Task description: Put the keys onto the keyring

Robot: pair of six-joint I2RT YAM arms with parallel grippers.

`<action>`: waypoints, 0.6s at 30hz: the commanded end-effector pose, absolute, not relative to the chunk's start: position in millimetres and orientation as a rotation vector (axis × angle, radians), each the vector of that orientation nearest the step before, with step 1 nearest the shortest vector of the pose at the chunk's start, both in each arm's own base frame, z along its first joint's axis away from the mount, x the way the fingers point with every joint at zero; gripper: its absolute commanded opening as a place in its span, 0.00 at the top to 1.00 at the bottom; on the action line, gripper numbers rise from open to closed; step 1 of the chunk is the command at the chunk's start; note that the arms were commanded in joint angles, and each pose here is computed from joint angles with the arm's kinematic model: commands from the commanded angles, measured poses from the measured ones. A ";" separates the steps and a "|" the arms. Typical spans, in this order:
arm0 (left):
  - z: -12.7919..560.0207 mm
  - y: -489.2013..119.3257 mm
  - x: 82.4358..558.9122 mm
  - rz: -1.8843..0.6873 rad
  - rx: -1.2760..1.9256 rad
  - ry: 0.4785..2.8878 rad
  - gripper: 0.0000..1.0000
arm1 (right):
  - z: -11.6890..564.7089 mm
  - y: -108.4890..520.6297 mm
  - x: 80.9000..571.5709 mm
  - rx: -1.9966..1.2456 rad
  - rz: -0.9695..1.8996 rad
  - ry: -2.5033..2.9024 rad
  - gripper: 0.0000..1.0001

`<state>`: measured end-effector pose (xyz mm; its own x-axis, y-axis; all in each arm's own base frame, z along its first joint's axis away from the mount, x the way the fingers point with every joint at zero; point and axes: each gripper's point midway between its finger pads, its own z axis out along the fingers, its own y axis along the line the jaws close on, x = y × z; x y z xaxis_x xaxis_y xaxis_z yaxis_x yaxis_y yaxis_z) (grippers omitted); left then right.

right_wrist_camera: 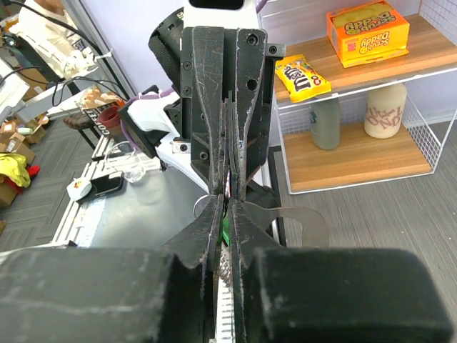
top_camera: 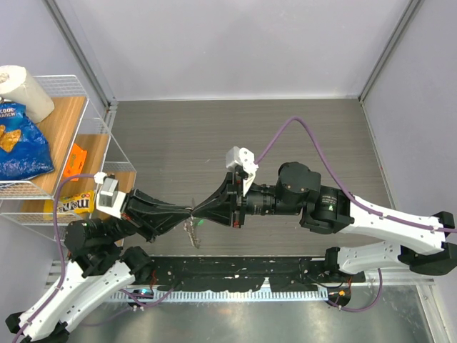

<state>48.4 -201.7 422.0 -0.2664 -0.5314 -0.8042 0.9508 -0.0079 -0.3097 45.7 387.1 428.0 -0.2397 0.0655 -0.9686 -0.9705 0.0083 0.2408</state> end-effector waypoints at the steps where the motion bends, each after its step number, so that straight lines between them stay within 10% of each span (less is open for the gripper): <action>1: 436.7 -196.2 47.7 -1.574 0.544 0.952 1.00 | 446.3 395.0 40.4 -1.015 1.452 1.281 0.88; 18: 437.2 -197.3 43.4 -1.608 0.556 0.942 1.00 | 441.7 390.9 35.8 -1.050 1.453 1.272 0.95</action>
<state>45.8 -198.3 430.8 -0.2613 -0.5643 -0.7831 0.9539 -0.0270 -0.2989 41.8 390.9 436.7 -0.2398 0.0923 -0.9664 -0.9708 -0.0276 0.2383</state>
